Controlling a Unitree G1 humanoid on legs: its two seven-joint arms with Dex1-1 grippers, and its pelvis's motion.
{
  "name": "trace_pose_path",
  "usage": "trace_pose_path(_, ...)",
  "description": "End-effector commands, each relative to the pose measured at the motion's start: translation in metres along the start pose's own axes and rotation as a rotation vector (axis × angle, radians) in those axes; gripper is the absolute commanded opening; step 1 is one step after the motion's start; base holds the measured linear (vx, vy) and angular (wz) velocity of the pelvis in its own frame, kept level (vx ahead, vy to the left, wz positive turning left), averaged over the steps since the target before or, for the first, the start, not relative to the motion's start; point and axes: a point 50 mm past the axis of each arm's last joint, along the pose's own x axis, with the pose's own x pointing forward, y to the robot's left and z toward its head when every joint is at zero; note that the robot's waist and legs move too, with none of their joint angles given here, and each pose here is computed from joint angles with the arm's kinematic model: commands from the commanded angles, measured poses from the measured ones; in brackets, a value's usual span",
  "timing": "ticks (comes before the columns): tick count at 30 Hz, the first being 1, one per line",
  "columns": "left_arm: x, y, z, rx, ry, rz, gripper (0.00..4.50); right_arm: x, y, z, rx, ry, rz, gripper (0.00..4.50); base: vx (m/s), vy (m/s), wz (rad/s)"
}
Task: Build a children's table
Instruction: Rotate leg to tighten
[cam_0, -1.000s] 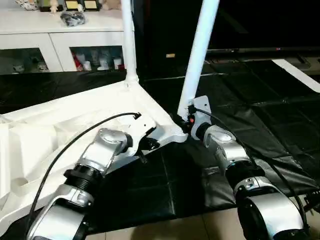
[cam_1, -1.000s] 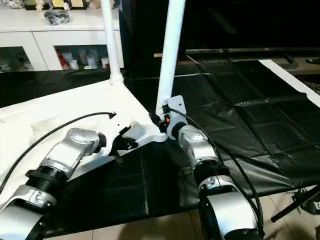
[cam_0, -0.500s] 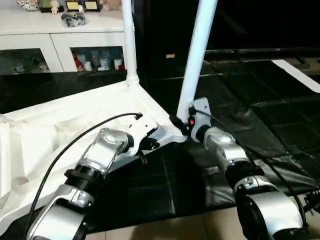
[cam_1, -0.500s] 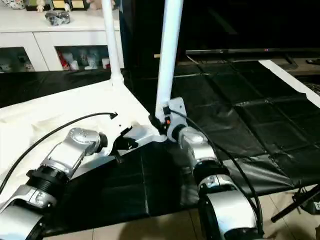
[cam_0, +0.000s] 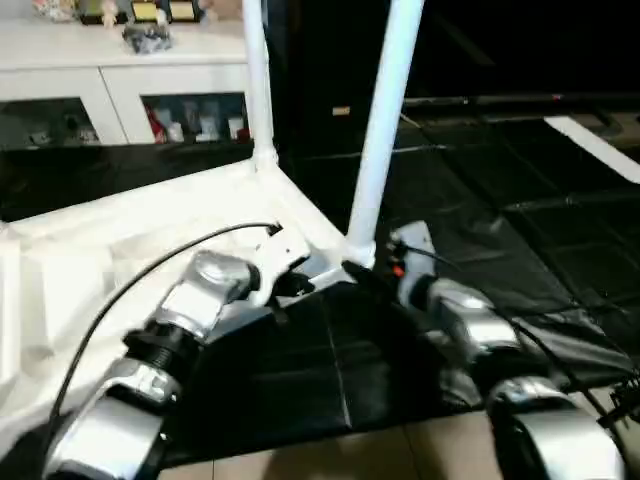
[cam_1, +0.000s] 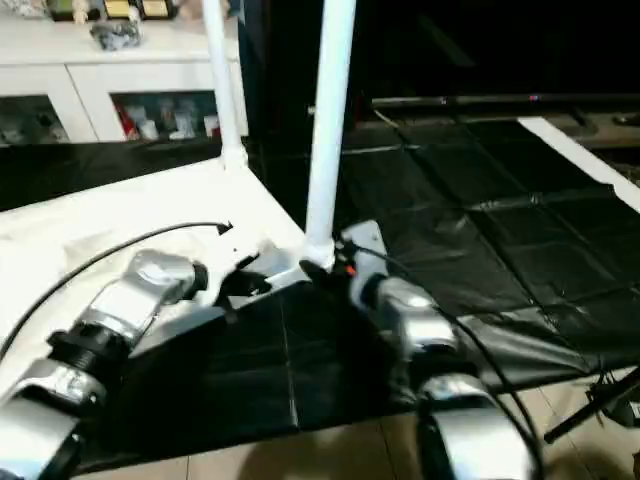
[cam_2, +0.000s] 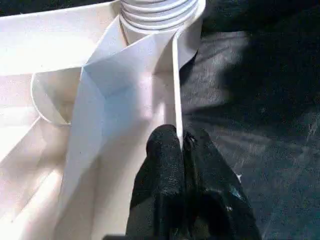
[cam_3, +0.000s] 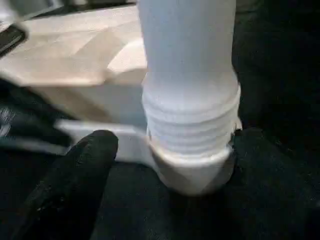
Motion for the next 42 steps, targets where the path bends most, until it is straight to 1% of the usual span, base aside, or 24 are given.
trace_pose_path(1,-0.007,0.006,0.014,0.115,-0.011,-0.033,0.00,-0.012,-0.005,0.005,-0.036,0.006,0.054,4.44,0.000,0.000,0.00)
trace_pose_path(2,-0.007,0.006,0.013,0.121,-0.009,-0.040,0.00,-0.014,-0.007,0.006,-0.043,0.006,0.057,4.47,0.000,0.000,0.00)
trace_pose_path(3,-0.009,0.005,0.011,0.151,-0.003,-0.073,0.00,-0.022,-0.012,0.011,-0.077,0.007,0.066,4.47,0.000,0.000,0.00)
trace_pose_path(4,-0.009,0.005,0.011,0.151,-0.003,-0.073,0.00,-0.022,-0.012,0.011,-0.077,0.007,0.066,4.47,0.000,0.000,0.00)
trace_pose_path(5,-0.009,0.005,0.010,0.155,0.001,-0.088,0.00,-0.027,-0.015,0.015,-0.111,0.004,0.069,4.47,0.000,0.000,0.00)
trace_pose_path(6,-0.011,0.003,0.009,0.194,-0.003,-0.134,0.00,-0.035,-0.019,0.022,-0.197,0.008,0.073,4.47,0.000,0.000,0.00)
trace_pose_path(8,-0.011,0.002,0.006,0.196,0.004,-0.170,0.00,-0.041,-0.020,0.025,-0.221,0.018,0.104,4.47,0.000,0.000,0.00)
trace_pose_path(10,-0.013,0.001,0.004,0.234,0.014,-0.197,0.00,-0.046,-0.021,0.029,-0.257,0.035,0.141,4.47,0.000,0.000,0.00)
trace_pose_path(13,-0.015,-0.002,0.001,0.279,0.027,-0.264,0.00,-0.052,-0.017,0.037,-0.277,0.061,0.247,4.47,0.000,0.000,0.00)
trace_pose_path(14,-0.016,-0.005,0.000,0.300,0.030,-0.307,0.00,-0.053,-0.012,0.040,-0.297,0.077,0.322,4.47,0.000,0.000,0.00)
trace_pose_path(18,-0.016,-0.009,0.000,0.330,0.034,-0.366,0.00,-0.049,-0.005,0.038,-0.349,0.115,0.393,4.47,0.000,0.000,0.00)
trace_pose_path(20,-0.015,-0.012,0.001,0.357,0.041,-0.402,0.00,-0.043,-0.002,0.036,-0.374,0.140,0.410,4.47,0.000,0.000,0.00)
trace_pose_path(23,-0.014,-0.012,0.001,0.370,0.046,-0.408,0.00,-0.039,0.000,0.036,-0.379,0.151,0.428,4.47,0.000,0.000,0.00)
trace_pose_path(29,-0.013,-0.014,0.003,0.386,0.041,-0.425,0.00,-0.029,0.005,0.035,-0.349,0.182,0.482,4.47,0.000,0.000,0.00)
trace_pose_path(30,-0.014,-0.014,0.003,0.387,0.041,-0.427,0.00,-0.028,0.006,0.035,-0.344,0.179,0.486,4.31,0.000,0.000,0.00)
trace_pose_path(31,-0.014,-0.013,0.003,0.388,0.042,-0.428,0.00,-0.027,0.006,0.036,-0.341,0.178,0.488,4.31,0.000,0.000,0.00)
trace_pose_path(32,-0.015,-0.013,0.003,0.392,0.044,-0.431,0.00,-0.026,0.006,0.036,-0.334,0.176,0.492,4.10,0.000,0.000,0.00)
trace_pose_path(33,-0.015,-0.013,0.003,0.392,0.045,-0.432,0.00,-0.026,0.006,0.036,-0.331,0.176,0.494,4.10,0.000,0.000,0.00)
trace_pose_path(34,-0.015,-0.013,0.002,0.393,0.046,-0.433,0.00,-0.026,0.005,0.036,-0.330,0.176,0.494,3.94,0.000,0.000,0.00)
trace_pose_path(35,-0.015,-0.013,0.002,0.393,0.047,-0.434,0.00,-0.026,0.005,0.036,-0.328,0.173,0.494,3.94,0.000,0.000,0.00)
trace_pose_path(36,-0.016,-0.013,0.002,0.393,0.049,-0.435,0.00,-0.026,0.005,0.036,-0.317,0.175,0.500,3.77,0.000,0.000,0.00)
trace_pose_path(38,-0.016,-0.013,0.001,0.393,0.050,-0.435,0.00,-0.026,0.005,0.036,-0.313,0.176,0.502,3.70,0.000,0.000,0.00)
trace_pose_path(40,-0.016,-0.013,0.001,0.393,0.051,-0.435,0.00,-0.025,0.004,0.036,-0.306,0.175,0.499,3.40,0.000,0.000,0.00)
trace_pose_path(42,-0.016,-0.012,0.001,0.393,0.051,-0.436,0.00,-0.025,0.004,0.035,-0.295,0.171,0.499,3.29,0.000,0.000,0.00)
